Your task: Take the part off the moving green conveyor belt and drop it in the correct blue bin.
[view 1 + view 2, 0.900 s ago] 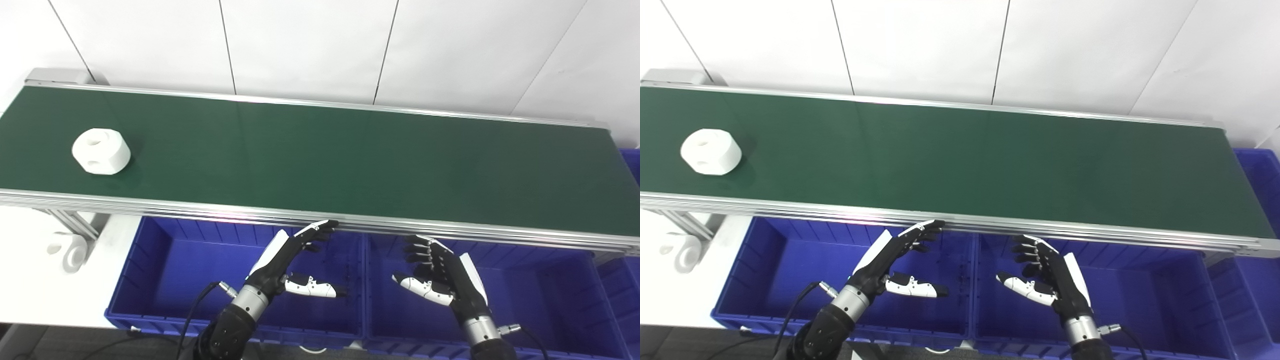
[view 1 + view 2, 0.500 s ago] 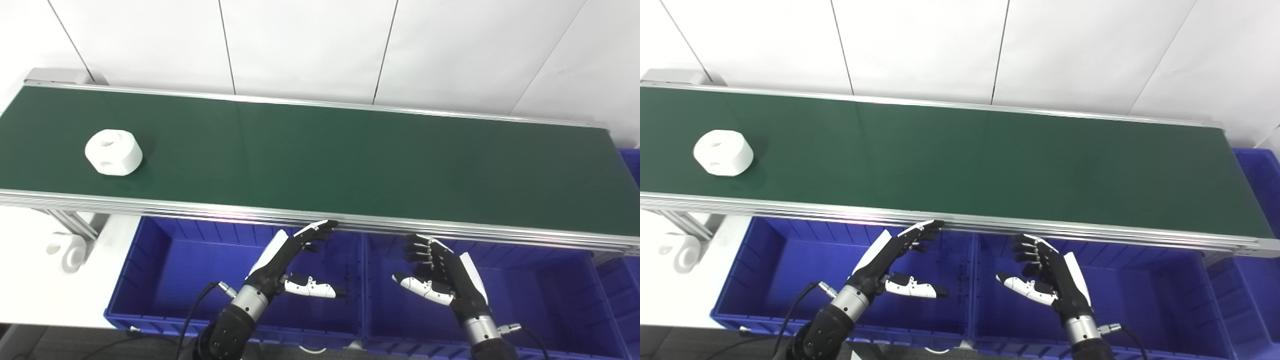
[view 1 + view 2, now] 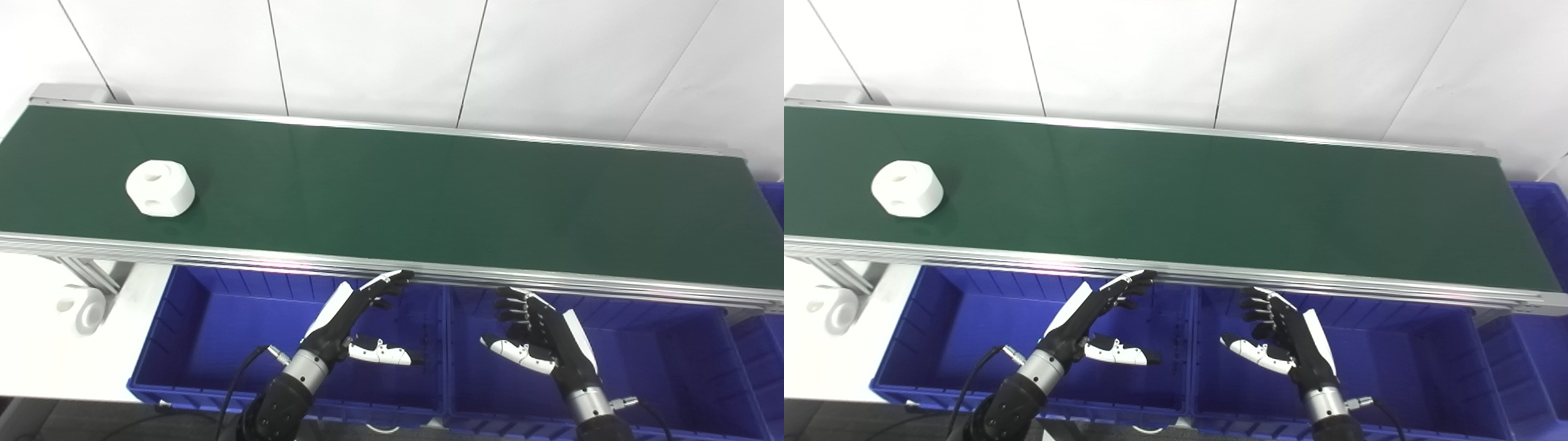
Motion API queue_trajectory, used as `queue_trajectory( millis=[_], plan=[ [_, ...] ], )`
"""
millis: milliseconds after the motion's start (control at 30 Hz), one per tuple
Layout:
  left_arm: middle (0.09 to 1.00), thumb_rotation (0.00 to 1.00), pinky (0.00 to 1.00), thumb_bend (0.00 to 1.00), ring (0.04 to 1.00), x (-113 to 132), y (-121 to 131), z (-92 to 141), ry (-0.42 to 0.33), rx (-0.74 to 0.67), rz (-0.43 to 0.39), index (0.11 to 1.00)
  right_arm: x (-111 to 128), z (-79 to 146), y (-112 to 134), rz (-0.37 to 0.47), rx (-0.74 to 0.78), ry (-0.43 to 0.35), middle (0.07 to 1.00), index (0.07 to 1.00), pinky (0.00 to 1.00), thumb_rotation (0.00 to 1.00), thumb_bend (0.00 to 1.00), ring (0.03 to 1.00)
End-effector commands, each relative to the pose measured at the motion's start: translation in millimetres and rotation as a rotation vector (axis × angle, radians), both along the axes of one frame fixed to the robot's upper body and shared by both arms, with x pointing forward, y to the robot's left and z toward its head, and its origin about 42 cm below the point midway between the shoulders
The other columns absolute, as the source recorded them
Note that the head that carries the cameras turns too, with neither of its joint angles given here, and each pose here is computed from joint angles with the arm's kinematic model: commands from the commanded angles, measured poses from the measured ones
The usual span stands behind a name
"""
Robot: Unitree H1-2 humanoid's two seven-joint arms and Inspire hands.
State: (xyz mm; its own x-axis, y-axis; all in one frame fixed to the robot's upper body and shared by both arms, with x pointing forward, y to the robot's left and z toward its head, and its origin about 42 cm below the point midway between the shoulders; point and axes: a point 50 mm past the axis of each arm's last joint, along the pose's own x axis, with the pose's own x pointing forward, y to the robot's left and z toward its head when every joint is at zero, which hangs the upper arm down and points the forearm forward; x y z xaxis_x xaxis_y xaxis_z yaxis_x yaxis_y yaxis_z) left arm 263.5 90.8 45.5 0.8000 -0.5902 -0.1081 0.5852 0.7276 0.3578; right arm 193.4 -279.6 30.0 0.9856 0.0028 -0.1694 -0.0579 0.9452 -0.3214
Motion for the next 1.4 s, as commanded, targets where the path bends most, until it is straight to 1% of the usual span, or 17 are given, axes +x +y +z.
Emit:
queue_trajectory(
  millis=[0, 67, 267, 333, 367, 467, 600, 733, 833, 933, 1067, 1100, 1133, 1167, 1200, 1300, 1367],
  plan=[
    [0.868, 0.29, 0.75, 0.75, 0.839, 6.1, -2.4, 10.9, -0.064, -0.03, 0.0, 0.863, 2.9, 9.0, 2.0, 0.024, -0.007, -0.076, 0.728, 0.766, 0.62, 0.32, 0.6, 0.691],
    [0.865, 0.3, 0.75, 0.75, 0.838, 5.3, -1.4, 9.3, -0.064, -0.029, 0.0, 0.862, 1.6, 8.9, 3.1, 0.03, -0.013, -0.076, 0.73, 0.772, 0.62, 0.31, 0.58, 0.688],
    [0.867, 0.31, 0.76, 0.75, 0.837, 2.2, 2.1, 2.0, -0.059, -0.042, -0.011, 0.868, -2.8, 7.7, 7.7, 0.024, -0.006, -0.071, 0.739, 0.778, 0.63, 0.28, 0.57, 0.699],
    [0.869, 0.32, 0.75, 0.75, 0.833, 0.8, 3.1, -1.2, -0.052, -0.046, -0.01, 0.868, -3.8, 6.5, 9.9, 0.023, -0.011, -0.076, 0.74, 0.778, 0.63, 0.23, 0.56, 0.7],
    [0.869, 0.32, 0.75, 0.75, 0.833, 0.4, 3.5, -2.8, -0.051, -0.046, -0.01, 0.868, -4.2, 6.0, 10.9, 0.023, -0.015, -0.079, 0.74, 0.778, 0.63, 0.23, 0.56, 0.7],
    [0.872, 0.32, 0.75, 0.75, 0.832, -0.2, 6.3, -7.6, -0.046, -0.051, -0.01, 0.868, -4.6, 3.6, 14.9, 0.025, -0.013, -0.09, 0.741, 0.779, 0.63, 0.17, 0.54, 0.699],
    [0.87, 0.31, 0.76, 0.75, 0.835, -0.9, 9.4, -13.0, -0.048, -0.043, -0.011, 0.869, -4.8, 0.7, 18.2, 0.03, -0.011, -0.088, 0.744, 0.781, 0.62, 0.14, 0.53, 0.693],
    [0.86, 0.31, 0.75, 0.75, 0.823, -0.5, 12.0, -20.1, -0.066, -0.071, 0.01, 0.862, -3.5, -1.7, 22.6, 0.035, -0.001, -0.102, 0.738, 0.779, 0.6, 0.08, 0.53, 0.681],
    [0.857, 0.31, 0.75, 0.75, 0.823, -1.2, 14.3, -26.0, -0.071, -0.104, 0.032, 0.858, -2.7, -6.3, 25.2, 0.037, 0.009, -0.126, 0.735, 0.779, 0.59, 0.06, 0.54, 0.676],
    [0.849, 0.26, 0.76, 0.73, 0.819, -1.3, 16.7, -27.9, -0.07, -0.131, 0.059, 0.852, -3.4, -14.2, 25.5, 0.029, 0.003, -0.127, 0.726, 0.776, 0.59, 0.09, 0.56, 0.672],
    [0.854, 0.26, 0.76, 0.72, 0.824, 0.8, 19.8, -24.2, -0.07, -0.174, 0.088, 0.853, -2.5, -23.4, 23.3, 0.034, 0.0, -0.112, 0.726, 0.78, 0.58, 0.14, 0.57, 0.666],
    [0.854, 0.26, 0.78, 0.73, 0.831, 1.2, 20.3, -23.2, -0.07, -0.186, 0.095, 0.851, -2.2, -25.2, 22.5, 0.035, -0.001, -0.106, 0.728, 0.782, 0.58, 0.17, 0.57, 0.666],
    [0.854, 0.26, 0.78, 0.73, 0.833, 2.9, 23.4, -18.9, -0.089, -0.193, 0.109, 0.85, -2.0, -27.9, 21.7, 0.036, 0.002, -0.098, 0.729, 0.783, 0.58, 0.18, 0.57, 0.666],
    [0.849, 0.29, 0.77, 0.74, 0.826, 4.0, 25.7, -15.8, -0.103, -0.196, 0.119, 0.849, -1.9, -29.7, 21.1, 0.037, 0.005, -0.092, 0.734, 0.786, 0.58, 0.2, 0.57, 0.666],
    [0.848, 0.29, 0.77, 0.74, 0.823, 6.5, 29.7, -10.0, -0.123, -0.21, 0.132, 0.849, -1.7, -31.3, 20.9, 0.038, 0.009, -0.092, 0.735, 0.786, 0.58, 0.2, 0.57, 0.665],
    [0.849, 0.27, 0.76, 0.75, 0.824, 14.8, 41.7, 7.8, -0.184, -0.242, 0.155, 0.849, -1.0, -34.8, 20.6, 0.038, 0.013, -0.093, 0.737, 0.789, 0.59, 0.14, 0.55, 0.671],
    [0.849, 0.29, 0.77, 0.75, 0.833, 21.2, 49.5, 19.7, -0.23, -0.248, 0.163, 0.848, -0.6, -37.2, 19.3, 0.039, 0.014, -0.088, 0.751, 0.802, 0.61, 0.04, 0.53, 0.688]
  ],
)
